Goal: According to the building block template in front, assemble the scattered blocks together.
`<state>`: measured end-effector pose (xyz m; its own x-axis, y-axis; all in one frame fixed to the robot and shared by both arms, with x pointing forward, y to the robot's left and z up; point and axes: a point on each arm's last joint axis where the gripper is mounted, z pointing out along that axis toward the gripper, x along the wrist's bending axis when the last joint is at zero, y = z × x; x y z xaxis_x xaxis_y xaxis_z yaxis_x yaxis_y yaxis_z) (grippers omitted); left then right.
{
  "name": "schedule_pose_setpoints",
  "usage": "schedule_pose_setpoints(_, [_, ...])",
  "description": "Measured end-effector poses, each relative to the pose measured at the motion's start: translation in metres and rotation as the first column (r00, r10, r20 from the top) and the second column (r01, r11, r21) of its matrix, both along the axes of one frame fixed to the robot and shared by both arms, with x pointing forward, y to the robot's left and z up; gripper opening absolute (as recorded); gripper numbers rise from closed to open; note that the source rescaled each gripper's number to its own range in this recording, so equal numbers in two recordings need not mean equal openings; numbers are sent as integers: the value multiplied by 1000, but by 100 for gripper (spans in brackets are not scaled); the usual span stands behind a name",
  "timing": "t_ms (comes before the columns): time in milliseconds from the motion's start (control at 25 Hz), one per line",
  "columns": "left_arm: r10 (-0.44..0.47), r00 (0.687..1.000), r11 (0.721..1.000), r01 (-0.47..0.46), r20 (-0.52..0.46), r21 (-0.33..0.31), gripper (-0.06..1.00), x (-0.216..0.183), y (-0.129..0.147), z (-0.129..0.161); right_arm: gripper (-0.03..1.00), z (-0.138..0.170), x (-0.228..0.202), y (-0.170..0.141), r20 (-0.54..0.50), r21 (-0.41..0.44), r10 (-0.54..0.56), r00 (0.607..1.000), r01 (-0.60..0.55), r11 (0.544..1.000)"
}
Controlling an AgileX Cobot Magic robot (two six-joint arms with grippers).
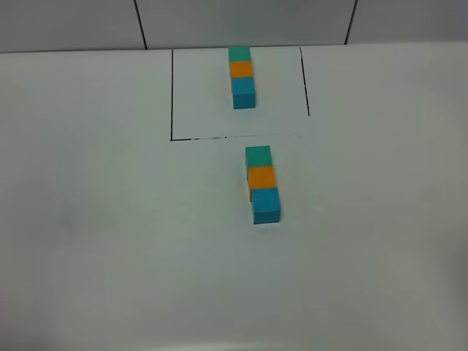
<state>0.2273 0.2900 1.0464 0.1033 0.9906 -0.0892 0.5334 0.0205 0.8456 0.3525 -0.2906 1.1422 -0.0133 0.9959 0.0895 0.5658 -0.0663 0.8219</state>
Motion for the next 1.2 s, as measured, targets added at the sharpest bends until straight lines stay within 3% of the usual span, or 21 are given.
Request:
schedule_pose_setpoints(560, [0, 1000, 1000, 0, 0, 0, 76, 0, 0, 0, 100, -51, -82, -6, 12, 3, -19, 1000, 19, 1000])
schedule_pose_setpoints(960, [0, 1000, 1000, 0, 0, 1, 76, 0, 0, 0, 100, -77, -104, -8, 63, -4, -24, 998, 24, 1000])
schedule_pose_setpoints(1200, [0, 1000, 1000, 0, 0, 1, 76, 0, 0, 0, 92, -90, -114, -8, 86, -3, -23, 996, 24, 1000])
